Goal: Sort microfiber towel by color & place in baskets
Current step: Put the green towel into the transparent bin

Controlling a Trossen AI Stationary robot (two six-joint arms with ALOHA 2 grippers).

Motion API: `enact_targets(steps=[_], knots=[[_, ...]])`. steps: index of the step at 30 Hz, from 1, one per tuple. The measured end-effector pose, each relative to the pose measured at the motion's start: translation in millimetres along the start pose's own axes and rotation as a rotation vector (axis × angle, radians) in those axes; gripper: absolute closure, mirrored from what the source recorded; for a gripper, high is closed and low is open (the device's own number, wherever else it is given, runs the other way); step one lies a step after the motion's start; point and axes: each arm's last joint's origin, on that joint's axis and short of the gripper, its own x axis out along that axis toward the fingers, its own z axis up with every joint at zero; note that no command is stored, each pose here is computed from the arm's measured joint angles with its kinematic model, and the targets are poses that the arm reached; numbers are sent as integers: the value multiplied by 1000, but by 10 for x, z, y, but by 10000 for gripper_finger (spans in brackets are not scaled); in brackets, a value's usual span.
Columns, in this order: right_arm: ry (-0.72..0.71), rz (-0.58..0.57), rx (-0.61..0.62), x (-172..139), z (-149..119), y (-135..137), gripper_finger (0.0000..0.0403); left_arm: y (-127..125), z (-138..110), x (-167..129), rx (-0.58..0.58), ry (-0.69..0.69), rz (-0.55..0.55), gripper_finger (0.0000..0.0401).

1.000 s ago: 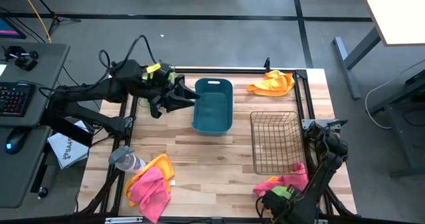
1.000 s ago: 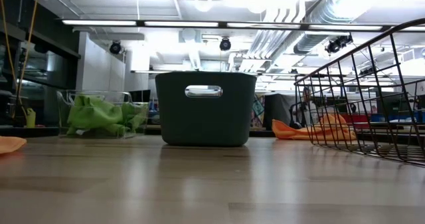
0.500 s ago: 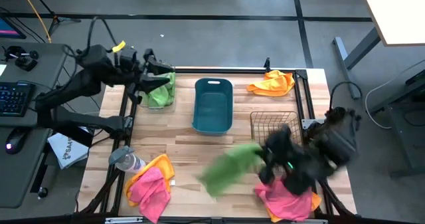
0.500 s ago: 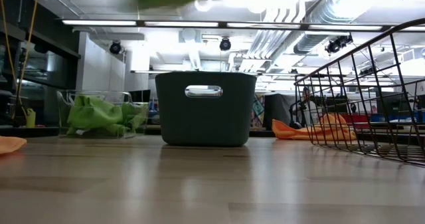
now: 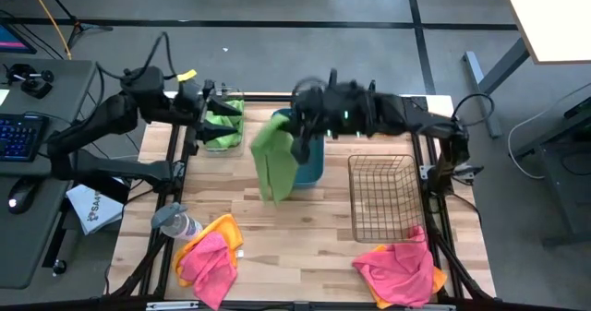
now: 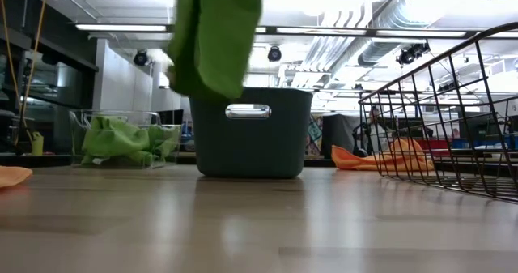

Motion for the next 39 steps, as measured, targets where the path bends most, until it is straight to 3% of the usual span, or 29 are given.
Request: enact_targets(steps=[10, 15, 20, 24, 29, 33, 39], knots=[[-79, 300, -121, 23, 166, -244, 403, 166, -27, 467, -23, 10, -77, 160], [-86, 406, -197, 16, 184, -322, 403, 238, -36, 774, -131, -2, -272, 159], [-101, 471, -274, -15, 213, -461, 403, 279, -41, 996, -247, 9, -479, 159], [-115, 553, -311, -44, 235, -569, 403, 334, -74, 1168, -311, 4, -498, 159], [-125, 535, -330, -48, 252, -687, 403, 380, -141, 1345, -337, 14, -532, 164], [-123, 509, -316, -47, 260, -741, 399, 441, -178, 1379, -342, 40, -560, 208], [-131, 353, -316, -31, 272, -740, 356, 611, -120, 1216, -300, 47, -624, 377]])
